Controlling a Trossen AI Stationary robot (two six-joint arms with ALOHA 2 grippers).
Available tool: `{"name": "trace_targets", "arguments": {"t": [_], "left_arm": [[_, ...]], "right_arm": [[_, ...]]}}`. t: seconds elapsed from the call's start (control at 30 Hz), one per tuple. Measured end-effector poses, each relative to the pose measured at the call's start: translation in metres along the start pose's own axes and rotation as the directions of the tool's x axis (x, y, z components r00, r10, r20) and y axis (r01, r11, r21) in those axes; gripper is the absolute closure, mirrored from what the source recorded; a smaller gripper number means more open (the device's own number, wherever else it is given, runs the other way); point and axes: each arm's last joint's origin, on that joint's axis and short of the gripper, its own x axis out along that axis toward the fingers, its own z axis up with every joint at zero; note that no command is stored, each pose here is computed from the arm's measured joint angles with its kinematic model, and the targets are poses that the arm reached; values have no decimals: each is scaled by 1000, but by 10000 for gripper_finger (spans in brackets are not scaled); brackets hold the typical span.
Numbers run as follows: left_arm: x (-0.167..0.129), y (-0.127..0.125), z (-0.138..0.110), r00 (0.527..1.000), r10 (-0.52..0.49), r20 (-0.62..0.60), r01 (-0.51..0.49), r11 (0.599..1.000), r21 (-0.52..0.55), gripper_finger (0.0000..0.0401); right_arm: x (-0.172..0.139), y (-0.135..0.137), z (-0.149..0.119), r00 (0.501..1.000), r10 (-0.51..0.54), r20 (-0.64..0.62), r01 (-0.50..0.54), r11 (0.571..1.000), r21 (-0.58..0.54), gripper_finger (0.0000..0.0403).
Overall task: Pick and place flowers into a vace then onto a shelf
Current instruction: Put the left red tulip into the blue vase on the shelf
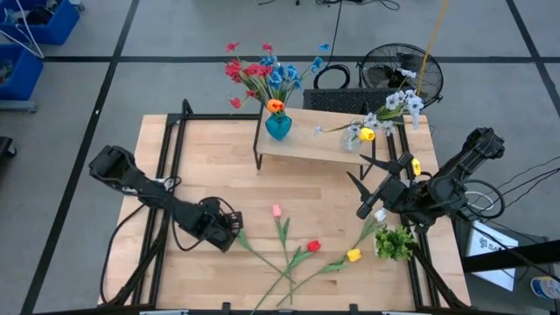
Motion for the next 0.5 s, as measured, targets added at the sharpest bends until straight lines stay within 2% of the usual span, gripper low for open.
{"name": "trace_targets", "arguments": {"t": [0.17,0.27,0.33,0.4,0.47,0.5], "left_arm": [[16,4,4,998,-50,-34,49,999,-23,265],[21,5,6,995,-75,-69,76,997,6,271],[20,4,7,994,-78,-77,81,996,41,291],[17,1,6,991,-97,-91,104,992,76,330],[6,-8,6,979,-163,-119,174,981,88,375],[-3,-14,7,970,-212,-118,223,971,88,386]], "right_arm": [[0,0,0,1000,0,0,0,1000,0,174],[0,0,0,1000,-1,-1,1,1000,0,174],[0,0,0,1000,-1,-1,1,1000,0,174],[0,0,0,1000,-1,-1,1,1000,1,174],[0,0,0,1000,-1,-1,1,1000,0,174],[0,0,0,1000,-1,-1,1,1000,1,174]]}}
